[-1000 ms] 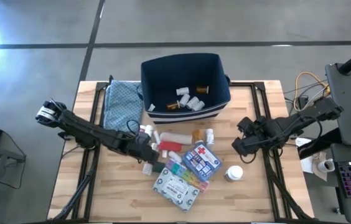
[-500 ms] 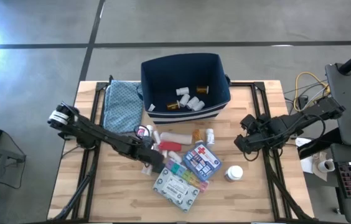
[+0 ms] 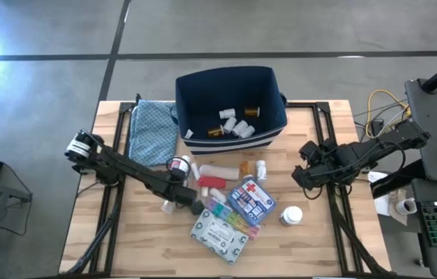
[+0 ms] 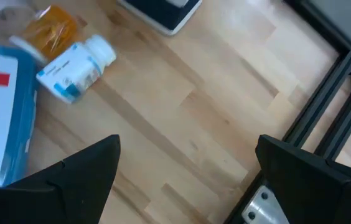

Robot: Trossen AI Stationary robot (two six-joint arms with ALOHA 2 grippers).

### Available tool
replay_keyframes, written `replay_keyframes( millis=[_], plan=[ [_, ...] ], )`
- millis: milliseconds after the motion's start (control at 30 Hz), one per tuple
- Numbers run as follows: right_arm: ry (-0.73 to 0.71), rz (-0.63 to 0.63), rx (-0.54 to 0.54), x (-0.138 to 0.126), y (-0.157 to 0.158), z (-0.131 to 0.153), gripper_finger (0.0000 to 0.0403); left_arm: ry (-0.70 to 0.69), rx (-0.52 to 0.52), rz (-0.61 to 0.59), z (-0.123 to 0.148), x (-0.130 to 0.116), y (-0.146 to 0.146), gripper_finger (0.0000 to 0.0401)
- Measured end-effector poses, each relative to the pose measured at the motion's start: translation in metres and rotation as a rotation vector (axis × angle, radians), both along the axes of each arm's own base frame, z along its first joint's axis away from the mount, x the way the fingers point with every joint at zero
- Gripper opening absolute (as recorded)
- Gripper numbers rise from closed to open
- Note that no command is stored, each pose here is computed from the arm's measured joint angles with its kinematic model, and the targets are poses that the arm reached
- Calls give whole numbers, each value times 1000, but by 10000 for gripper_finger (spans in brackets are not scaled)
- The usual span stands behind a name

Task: Pick & place medical supplies in basket/bin
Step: Put the large brown bandage into the blue bin

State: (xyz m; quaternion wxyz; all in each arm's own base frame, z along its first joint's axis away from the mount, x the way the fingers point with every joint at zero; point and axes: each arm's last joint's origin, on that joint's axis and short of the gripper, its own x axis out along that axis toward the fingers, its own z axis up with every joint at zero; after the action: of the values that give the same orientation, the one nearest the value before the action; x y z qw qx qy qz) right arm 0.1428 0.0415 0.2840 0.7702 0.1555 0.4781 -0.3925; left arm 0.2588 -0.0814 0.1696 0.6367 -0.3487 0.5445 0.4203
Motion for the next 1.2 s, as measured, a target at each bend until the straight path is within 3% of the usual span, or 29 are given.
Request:
replay_keyframes(
  millis=[100, 267, 467, 667, 800, 933, 1067, 1200],
  plan=[
    [-11, -7, -31, 1, -2, 1, 364, 4, -17, -12, 16, -12, 0, 168],
    [-17, -17, -73, 2, -6, 1, 364, -117, -24, -19, 44, -27, 4, 102],
    [-22, -43, -96, 3, -11, 2, 364, -215, -5, -1, 61, -42, 10, 94],
    [-20, -41, -97, 4, -11, 1, 364, -462, 65, 21, 112, -51, 17, 90],
    [-20, -43, -97, 4, -12, 1, 364, -729, 233, -21, 169, -56, 25, 90],
    [-25, -48, -94, 4, -12, 1, 364, -924, 504, -62, 225, -59, 33, 90],
    [-32, -56, -92, 4, -11, 1, 364, -884, 824, -68, 261, -53, 55, 90],
    [-36, -57, -90, 5, -11, 1, 364, -723, 1013, -70, 271, -31, 95, 101]
  ],
)
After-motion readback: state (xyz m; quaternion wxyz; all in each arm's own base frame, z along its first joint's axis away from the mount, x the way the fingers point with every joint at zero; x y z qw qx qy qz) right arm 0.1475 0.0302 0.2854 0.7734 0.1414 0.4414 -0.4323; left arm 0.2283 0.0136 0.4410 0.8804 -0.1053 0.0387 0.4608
